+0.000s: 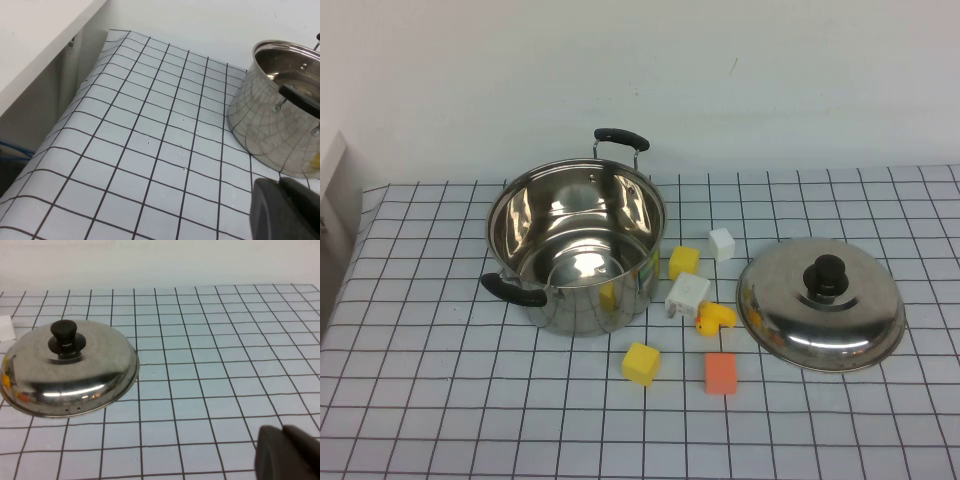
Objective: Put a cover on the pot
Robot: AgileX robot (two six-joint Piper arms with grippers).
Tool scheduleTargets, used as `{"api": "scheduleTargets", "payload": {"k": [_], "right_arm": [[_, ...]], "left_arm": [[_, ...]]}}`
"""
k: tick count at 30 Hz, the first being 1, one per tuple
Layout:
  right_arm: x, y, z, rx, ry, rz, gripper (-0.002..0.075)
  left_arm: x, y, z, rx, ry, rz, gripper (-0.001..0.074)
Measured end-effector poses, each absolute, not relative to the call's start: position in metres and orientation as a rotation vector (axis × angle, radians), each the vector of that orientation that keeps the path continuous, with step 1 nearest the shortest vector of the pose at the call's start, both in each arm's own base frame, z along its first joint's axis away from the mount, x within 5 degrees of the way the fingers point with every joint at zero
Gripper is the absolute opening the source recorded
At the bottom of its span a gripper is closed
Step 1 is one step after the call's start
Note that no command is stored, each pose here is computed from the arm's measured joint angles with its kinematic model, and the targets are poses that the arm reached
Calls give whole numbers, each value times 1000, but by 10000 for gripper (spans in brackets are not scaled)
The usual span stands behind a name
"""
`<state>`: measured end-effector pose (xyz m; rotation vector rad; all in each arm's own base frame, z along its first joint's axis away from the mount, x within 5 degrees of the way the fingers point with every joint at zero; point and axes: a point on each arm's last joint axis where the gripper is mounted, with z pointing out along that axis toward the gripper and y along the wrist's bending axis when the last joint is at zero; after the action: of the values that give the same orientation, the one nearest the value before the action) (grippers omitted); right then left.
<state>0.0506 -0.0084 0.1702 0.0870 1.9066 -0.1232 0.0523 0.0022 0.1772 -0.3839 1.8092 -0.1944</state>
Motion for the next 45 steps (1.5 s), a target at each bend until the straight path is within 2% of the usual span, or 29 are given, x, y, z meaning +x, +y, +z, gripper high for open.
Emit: {"api": "scheduleTargets", "payload": {"k": [16, 19, 22, 27, 30, 37, 45], "right_arm": [[51, -8, 170, 90, 1907, -118, -2], [51, -7, 170, 120, 1903, -72, -2], [52, -2, 172, 251, 1873, 104, -2], [54, 10, 176, 602, 1757, 577, -2], [54, 13, 178, 683, 1715, 697, -2], [55, 12, 182, 717, 1656, 729, -2], [54, 16, 178, 507, 1760, 601, -2]], "left_arm": [[52, 2, 177, -384, 1809, -194, -3], [52, 2, 177, -384, 1809, -194, -3], [52, 2, 177, -384, 1809, -194, -3], [52, 2, 177, -385, 1809, -196, -3], [52, 2, 177, -385, 1809, -196, -3], [52, 2, 177, -381, 1810, -193, -3], [52, 2, 177, -381, 1810, -193, -3]]}}
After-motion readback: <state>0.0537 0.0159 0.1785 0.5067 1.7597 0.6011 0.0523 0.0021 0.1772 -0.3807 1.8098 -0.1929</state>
